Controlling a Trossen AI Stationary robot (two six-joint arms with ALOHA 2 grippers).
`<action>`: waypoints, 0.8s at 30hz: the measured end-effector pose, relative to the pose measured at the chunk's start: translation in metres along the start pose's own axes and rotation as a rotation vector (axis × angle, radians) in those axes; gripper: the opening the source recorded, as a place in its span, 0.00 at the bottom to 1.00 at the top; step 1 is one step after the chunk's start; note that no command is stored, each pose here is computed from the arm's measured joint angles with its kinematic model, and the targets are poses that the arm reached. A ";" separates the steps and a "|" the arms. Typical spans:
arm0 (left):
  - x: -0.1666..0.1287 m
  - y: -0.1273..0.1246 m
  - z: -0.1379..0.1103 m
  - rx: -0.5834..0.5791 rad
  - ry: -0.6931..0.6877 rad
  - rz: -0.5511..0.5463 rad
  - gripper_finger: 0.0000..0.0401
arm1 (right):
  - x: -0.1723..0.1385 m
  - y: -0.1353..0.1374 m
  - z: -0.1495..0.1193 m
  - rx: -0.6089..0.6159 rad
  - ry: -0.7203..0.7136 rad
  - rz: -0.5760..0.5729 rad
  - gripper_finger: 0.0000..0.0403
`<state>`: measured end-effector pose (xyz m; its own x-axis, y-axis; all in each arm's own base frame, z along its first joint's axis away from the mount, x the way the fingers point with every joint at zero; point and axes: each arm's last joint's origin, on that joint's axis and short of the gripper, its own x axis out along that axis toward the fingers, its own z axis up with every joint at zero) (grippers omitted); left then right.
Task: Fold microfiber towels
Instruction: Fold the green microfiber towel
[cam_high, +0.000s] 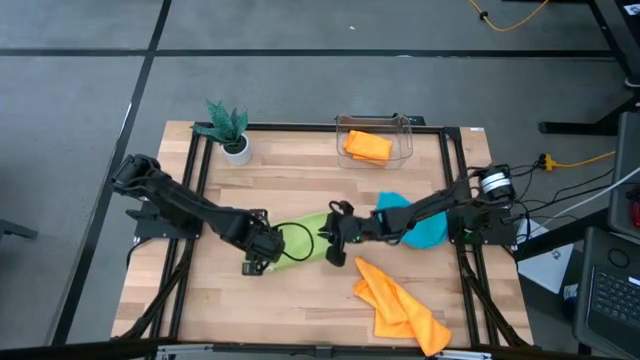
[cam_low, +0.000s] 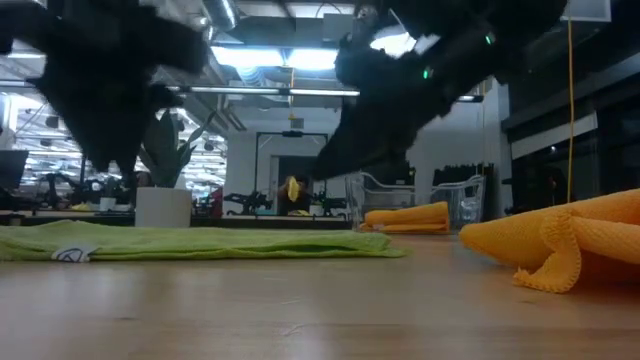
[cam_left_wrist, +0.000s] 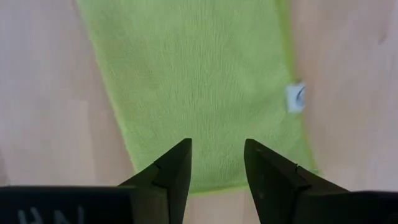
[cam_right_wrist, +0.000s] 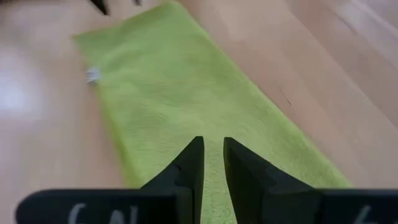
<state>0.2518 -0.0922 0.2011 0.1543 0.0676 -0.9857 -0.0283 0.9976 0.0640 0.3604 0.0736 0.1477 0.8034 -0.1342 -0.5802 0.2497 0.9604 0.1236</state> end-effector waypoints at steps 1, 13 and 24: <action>0.006 0.002 -0.003 -0.007 0.019 -0.018 0.35 | 0.004 0.004 -0.007 0.016 -0.016 -0.036 0.16; 0.052 -0.008 -0.019 -0.111 -0.077 -0.272 0.35 | 0.047 0.014 -0.065 0.103 -0.101 -0.251 0.16; 0.069 -0.024 -0.009 -0.182 -0.319 -0.445 0.35 | 0.085 -0.031 -0.034 -0.235 -0.108 -0.092 0.16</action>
<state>0.2545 -0.1113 0.1304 0.4794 -0.3275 -0.8142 -0.0576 0.9140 -0.4015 0.4023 0.0411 0.0671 0.8390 -0.2368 -0.4899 0.2022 0.9716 -0.1232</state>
